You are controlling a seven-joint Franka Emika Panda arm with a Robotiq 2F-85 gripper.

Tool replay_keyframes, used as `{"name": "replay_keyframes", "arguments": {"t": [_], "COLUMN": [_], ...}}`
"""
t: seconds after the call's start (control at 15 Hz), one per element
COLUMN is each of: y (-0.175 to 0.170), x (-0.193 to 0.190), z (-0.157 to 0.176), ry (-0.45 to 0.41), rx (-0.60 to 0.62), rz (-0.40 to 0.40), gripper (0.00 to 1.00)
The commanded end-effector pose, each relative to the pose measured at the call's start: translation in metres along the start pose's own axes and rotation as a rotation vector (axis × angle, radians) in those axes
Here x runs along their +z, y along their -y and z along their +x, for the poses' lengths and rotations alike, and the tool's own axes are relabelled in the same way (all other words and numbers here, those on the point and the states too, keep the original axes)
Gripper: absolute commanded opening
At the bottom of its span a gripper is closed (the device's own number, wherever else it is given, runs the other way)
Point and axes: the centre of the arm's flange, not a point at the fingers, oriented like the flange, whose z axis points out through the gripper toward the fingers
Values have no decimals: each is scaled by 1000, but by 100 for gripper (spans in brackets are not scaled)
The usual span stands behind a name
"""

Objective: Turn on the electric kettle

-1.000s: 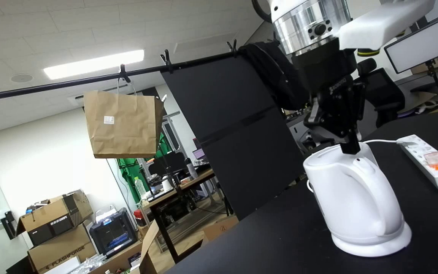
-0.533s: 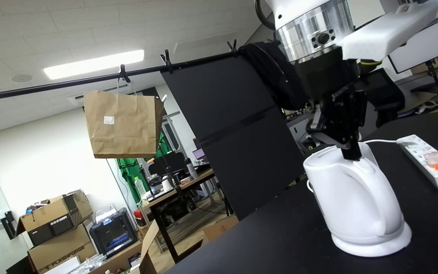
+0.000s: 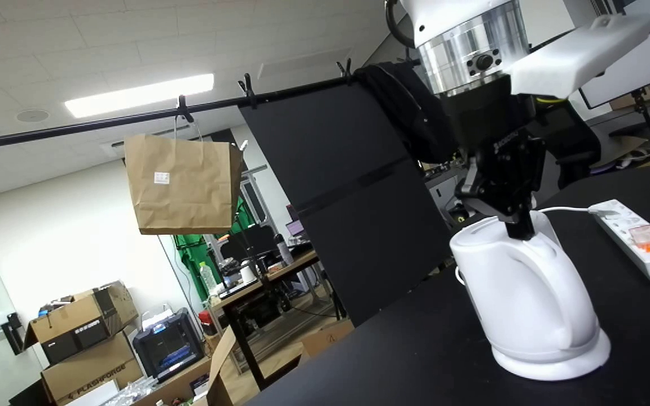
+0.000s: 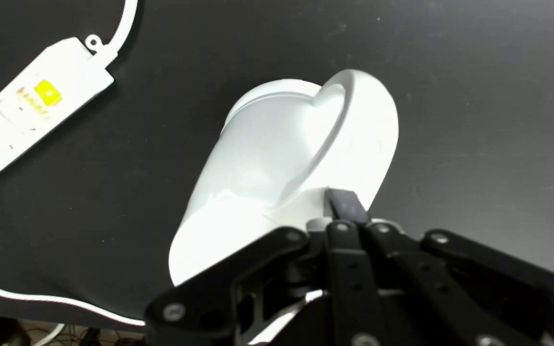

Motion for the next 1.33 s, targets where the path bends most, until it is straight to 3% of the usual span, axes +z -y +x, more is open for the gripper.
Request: {"name": "replay_keyframes", "arguments": {"t": [0.0,0.33,1.2,1.27], "y": [-5,-5,-17,-17], "x": [7,-13,-54,-55], "z": [-5,0,10,10], "ry": [-1,-21,-51,-48], "rx": [3,6,38,40], "rz": [2,23,-42,-45], "gripper": [0,0,0,26]}}
